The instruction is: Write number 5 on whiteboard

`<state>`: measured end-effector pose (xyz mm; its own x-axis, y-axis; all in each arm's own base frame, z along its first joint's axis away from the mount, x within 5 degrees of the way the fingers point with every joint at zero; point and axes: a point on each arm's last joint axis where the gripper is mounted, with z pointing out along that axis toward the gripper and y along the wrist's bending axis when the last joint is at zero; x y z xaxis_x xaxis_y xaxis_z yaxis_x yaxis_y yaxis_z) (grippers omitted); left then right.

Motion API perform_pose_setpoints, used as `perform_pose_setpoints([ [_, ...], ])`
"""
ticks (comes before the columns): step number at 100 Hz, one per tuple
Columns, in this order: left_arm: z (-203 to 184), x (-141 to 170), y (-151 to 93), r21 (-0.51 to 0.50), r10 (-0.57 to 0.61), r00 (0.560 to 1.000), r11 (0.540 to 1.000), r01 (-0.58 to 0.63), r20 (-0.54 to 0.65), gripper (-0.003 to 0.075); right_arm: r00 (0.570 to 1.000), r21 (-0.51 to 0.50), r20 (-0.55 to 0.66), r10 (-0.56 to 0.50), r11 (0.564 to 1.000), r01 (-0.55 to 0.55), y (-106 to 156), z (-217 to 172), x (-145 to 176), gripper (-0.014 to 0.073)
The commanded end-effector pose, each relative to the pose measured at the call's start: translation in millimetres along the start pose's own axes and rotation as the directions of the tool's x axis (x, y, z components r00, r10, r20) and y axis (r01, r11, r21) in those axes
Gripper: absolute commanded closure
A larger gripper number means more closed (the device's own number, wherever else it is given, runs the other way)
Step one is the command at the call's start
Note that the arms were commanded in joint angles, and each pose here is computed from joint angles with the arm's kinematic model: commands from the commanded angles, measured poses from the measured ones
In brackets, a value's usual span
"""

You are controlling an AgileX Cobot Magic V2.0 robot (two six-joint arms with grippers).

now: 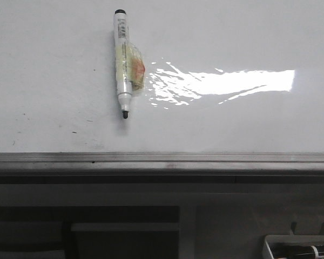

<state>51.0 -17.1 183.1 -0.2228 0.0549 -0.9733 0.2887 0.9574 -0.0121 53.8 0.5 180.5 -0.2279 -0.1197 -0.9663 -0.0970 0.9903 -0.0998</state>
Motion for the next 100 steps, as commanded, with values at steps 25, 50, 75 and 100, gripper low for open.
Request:
perform_pose_setpoints([
  [25, -0.4, -1.7, 0.7, -0.008, -0.015, 0.997, 1.000, 0.015, 0.080, 0.0741, 0.999, 0.004, 0.033, -0.024, 1.000, 0.023, 0.7, 1.5, 4.2, 0.0656],
  [50, -0.4, -1.7, 0.7, -0.008, -0.015, 0.997, 1.000, 0.015, 0.080, 0.0741, 0.999, 0.004, 0.033, -0.024, 1.000, 0.023, 0.7, 1.5, 4.2, 0.0656],
  [75, -0.4, -1.7, 0.7, -0.008, -0.015, 0.997, 1.000, 0.015, 0.080, 0.0741, 0.999, 0.004, 0.033, -0.024, 1.000, 0.023, 0.7, 1.5, 4.2, 0.0656],
  [100, -1.3, -9.4, 0.0, 0.020, -0.124, 0.979, 0.992, 0.122, 0.164, 0.0741, 0.996, -0.001, 0.081, -0.037, 0.999, 0.037, 1.3, 1.2, -0.1, 0.0656],
])
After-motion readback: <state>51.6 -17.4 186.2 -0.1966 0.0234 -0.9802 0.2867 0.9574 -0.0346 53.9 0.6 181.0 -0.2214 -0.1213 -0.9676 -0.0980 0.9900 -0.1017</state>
